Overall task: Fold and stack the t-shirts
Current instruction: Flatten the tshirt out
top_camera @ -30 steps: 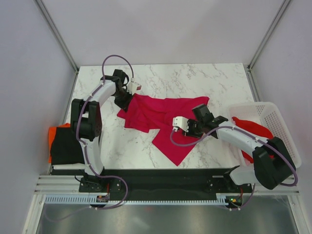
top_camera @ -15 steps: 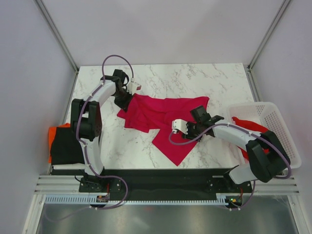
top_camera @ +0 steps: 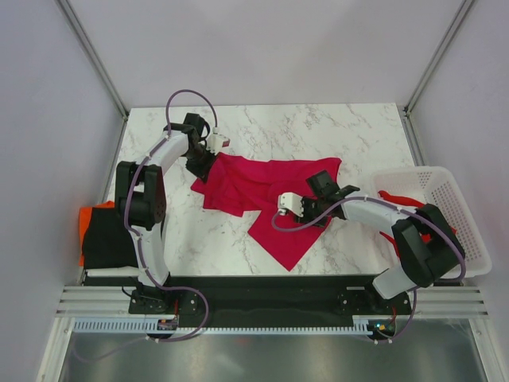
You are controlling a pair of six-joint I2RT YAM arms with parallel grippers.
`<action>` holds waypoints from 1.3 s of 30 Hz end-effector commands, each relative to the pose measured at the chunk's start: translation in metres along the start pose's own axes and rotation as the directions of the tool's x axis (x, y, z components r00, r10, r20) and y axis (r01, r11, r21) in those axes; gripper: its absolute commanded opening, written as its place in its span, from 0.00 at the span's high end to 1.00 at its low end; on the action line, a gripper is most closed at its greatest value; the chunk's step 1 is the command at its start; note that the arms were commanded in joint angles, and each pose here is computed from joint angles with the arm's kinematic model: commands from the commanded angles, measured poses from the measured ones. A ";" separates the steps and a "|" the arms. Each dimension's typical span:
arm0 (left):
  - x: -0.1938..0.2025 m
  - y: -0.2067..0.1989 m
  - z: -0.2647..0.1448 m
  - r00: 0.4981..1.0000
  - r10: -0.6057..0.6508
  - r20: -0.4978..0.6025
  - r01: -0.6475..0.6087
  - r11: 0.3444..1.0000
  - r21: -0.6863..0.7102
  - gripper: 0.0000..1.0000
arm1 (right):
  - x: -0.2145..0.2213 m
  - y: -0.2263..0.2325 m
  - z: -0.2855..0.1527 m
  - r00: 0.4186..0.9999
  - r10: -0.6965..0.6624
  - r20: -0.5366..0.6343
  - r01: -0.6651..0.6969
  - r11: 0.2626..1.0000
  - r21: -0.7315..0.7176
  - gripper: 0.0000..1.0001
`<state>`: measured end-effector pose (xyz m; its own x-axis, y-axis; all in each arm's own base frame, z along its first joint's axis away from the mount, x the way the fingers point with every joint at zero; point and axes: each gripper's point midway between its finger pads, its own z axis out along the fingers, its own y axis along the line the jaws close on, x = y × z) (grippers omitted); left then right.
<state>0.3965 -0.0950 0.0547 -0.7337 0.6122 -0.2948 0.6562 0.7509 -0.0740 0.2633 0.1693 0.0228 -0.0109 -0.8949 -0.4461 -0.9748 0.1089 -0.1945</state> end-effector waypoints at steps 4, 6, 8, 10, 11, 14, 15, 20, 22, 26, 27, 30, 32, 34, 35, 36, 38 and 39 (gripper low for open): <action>-0.001 0.003 0.002 1.000 -0.026 0.003 0.026 1.000 -0.012 0.98 | -0.017 -0.014 0.003 0.999 0.004 0.038 -0.005 1.000 0.019 0.79; -0.002 0.003 0.001 1.000 -0.026 0.005 0.026 1.000 -0.011 0.98 | -0.016 -0.015 0.001 0.999 0.005 0.033 -0.006 1.000 0.025 0.86; -0.002 0.003 0.002 1.000 -0.026 0.005 0.026 1.000 -0.011 0.98 | -0.016 -0.017 -0.002 0.999 0.003 0.035 -0.004 0.999 0.039 0.86; -0.002 0.003 0.002 1.000 -0.025 0.004 0.025 1.000 -0.009 0.98 | -0.018 -0.019 -0.007 0.999 -0.001 0.038 -0.001 0.998 0.058 0.85; -0.002 0.004 0.002 1.000 -0.026 0.006 0.026 1.000 -0.010 0.98 | -0.018 -0.019 -0.009 0.999 -0.002 0.037 0.000 0.998 0.060 0.85; -0.003 0.003 0.003 1.000 -0.026 0.009 0.026 1.000 -0.005 0.98 | -0.021 -0.020 -0.014 0.999 -0.001 0.040 -0.002 0.998 0.067 0.87; -0.004 0.003 0.003 1.000 -0.026 0.009 0.026 1.000 -0.003 0.98 | -0.021 -0.021 -0.015 0.999 0.001 0.040 -0.004 0.998 0.067 0.86; -0.008 0.004 0.002 1.000 -0.024 0.021 0.024 1.000 0.000 0.98 | -0.025 -0.029 -0.016 0.999 0.027 0.040 -0.030 0.996 0.083 0.88; -0.009 0.004 0.002 0.999 -0.023 0.022 0.023 1.000 -0.001 0.98 | -0.027 -0.029 -0.015 0.999 0.034 0.040 -0.037 0.996 0.079 0.95; -0.009 0.003 0.001 0.999 -0.023 0.024 0.023 1.000 0.000 0.98 | -0.031 -0.033 -0.019 0.998 0.037 0.047 -0.041 0.995 0.087 1.00; -0.009 0.003 0.001 0.999 -0.023 0.024 0.023 1.000 0.000 0.98 | -0.031 -0.035 -0.021 0.998 0.038 0.042 -0.042 0.995 0.095 1.00; -0.014 0.005 -0.007 0.999 -0.014 0.045 0.015 1.000 -0.012 0.98 | -0.037 -0.057 -0.040 0.996 0.068 0.055 -0.077 0.981 0.175 1.00; -0.018 0.009 -0.017 0.998 0.001 0.062 0.001 0.999 -0.036 0.98 | -0.049 -0.089 -0.065 0.987 0.118 0.105 -0.143 0.952 0.270 1.00; -0.026 0.025 -0.040 0.995 0.021 0.096 -0.011 0.994 -0.111 0.98 | -0.040 -0.135 -0.098 0.969 0.204 0.137 -0.243 0.879 0.411 1.00; -0.030 0.031 -0.051 0.993 0.030 0.114 -0.014 0.990 -0.138 0.98 | -0.051 -0.166 -0.127 0.957 0.213 0.197 -0.284 0.825 0.488 1.00; -0.041 0.040 -0.073 0.987 0.050 0.154 -0.020 0.982 -0.188 0.98 | -0.037 -0.189 -0.144 0.945 0.254 0.205 -0.326 0.776 0.540 1.00; -0.050 0.057 -0.100 0.977 0.050 0.206 0.002 0.969 -0.245 0.98 | -0.041 -0.232 -0.193 0.929 0.262 0.262 -0.371 0.671 0.642 1.00; -0.060 0.069 -0.126 0.964 0.058 0.259 0.021 0.956 -0.292 0.98 | -0.038 -0.257 -0.220 0.920 0.263 0.291 -0.392 0.612 0.687 1.00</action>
<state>0.4262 -0.0779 0.0875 -0.7237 0.5932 -0.3527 0.6293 0.7770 0.0157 0.4155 0.1171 0.1913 -0.2176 -0.7564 -0.6168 -0.6773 0.5721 -0.4627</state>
